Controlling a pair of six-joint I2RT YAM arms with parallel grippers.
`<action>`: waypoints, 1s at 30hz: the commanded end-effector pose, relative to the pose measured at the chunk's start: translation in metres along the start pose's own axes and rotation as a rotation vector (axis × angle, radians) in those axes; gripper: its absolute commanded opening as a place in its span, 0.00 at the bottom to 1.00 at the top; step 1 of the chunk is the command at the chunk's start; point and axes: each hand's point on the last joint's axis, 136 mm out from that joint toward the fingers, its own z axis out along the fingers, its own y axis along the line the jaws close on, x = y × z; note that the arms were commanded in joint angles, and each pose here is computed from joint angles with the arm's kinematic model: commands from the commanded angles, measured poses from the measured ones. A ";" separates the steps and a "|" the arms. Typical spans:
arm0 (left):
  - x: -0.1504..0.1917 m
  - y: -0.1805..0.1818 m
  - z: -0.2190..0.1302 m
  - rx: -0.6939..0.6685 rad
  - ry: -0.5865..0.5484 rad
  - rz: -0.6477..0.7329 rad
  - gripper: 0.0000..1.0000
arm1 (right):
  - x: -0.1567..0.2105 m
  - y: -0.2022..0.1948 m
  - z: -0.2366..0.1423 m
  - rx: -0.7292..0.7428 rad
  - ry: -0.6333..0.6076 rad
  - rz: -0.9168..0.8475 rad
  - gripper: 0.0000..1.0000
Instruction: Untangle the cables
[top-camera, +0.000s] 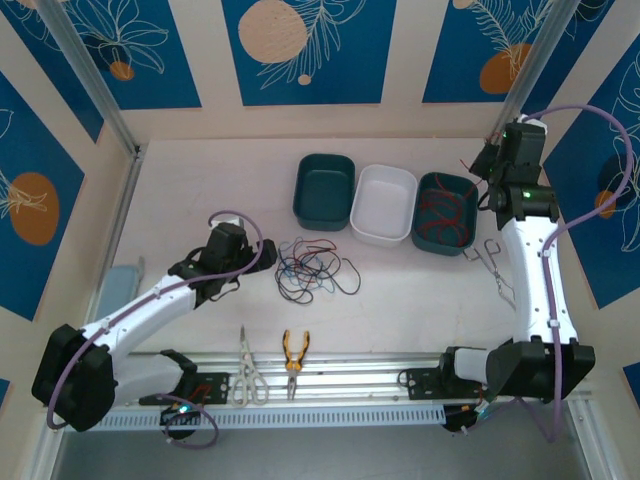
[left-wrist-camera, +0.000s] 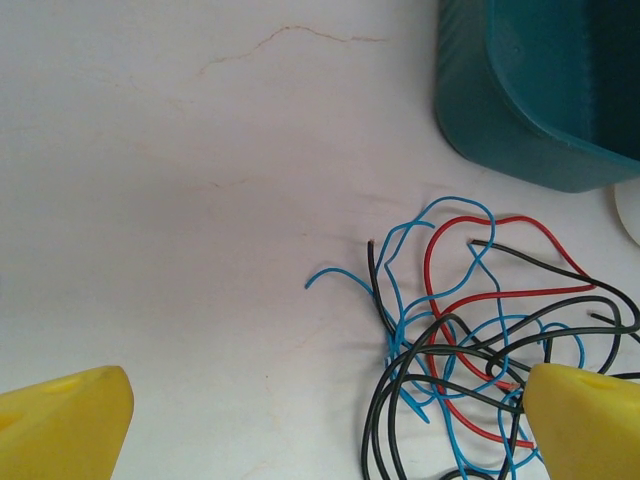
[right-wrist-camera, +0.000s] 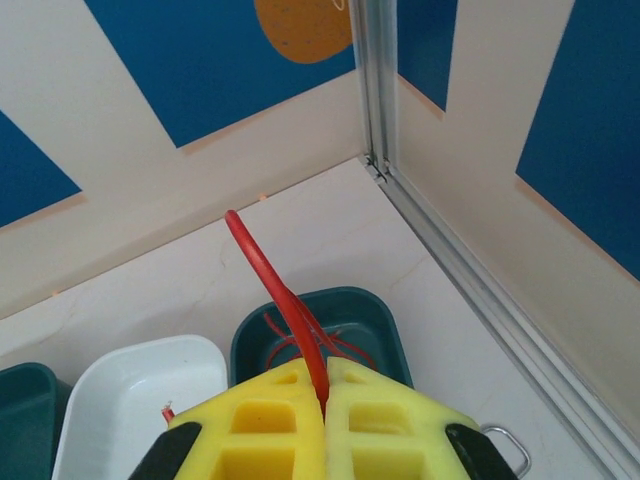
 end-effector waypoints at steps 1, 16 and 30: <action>-0.007 0.006 -0.003 -0.009 -0.043 -0.028 1.00 | 0.004 -0.005 -0.001 0.004 -0.008 0.017 0.00; -0.004 0.006 -0.001 0.002 -0.045 -0.025 1.00 | 0.082 -0.018 0.013 0.049 0.256 -0.002 0.00; 0.002 0.006 0.004 0.005 -0.018 -0.020 1.00 | 0.125 -0.025 0.056 0.194 0.474 -0.120 0.00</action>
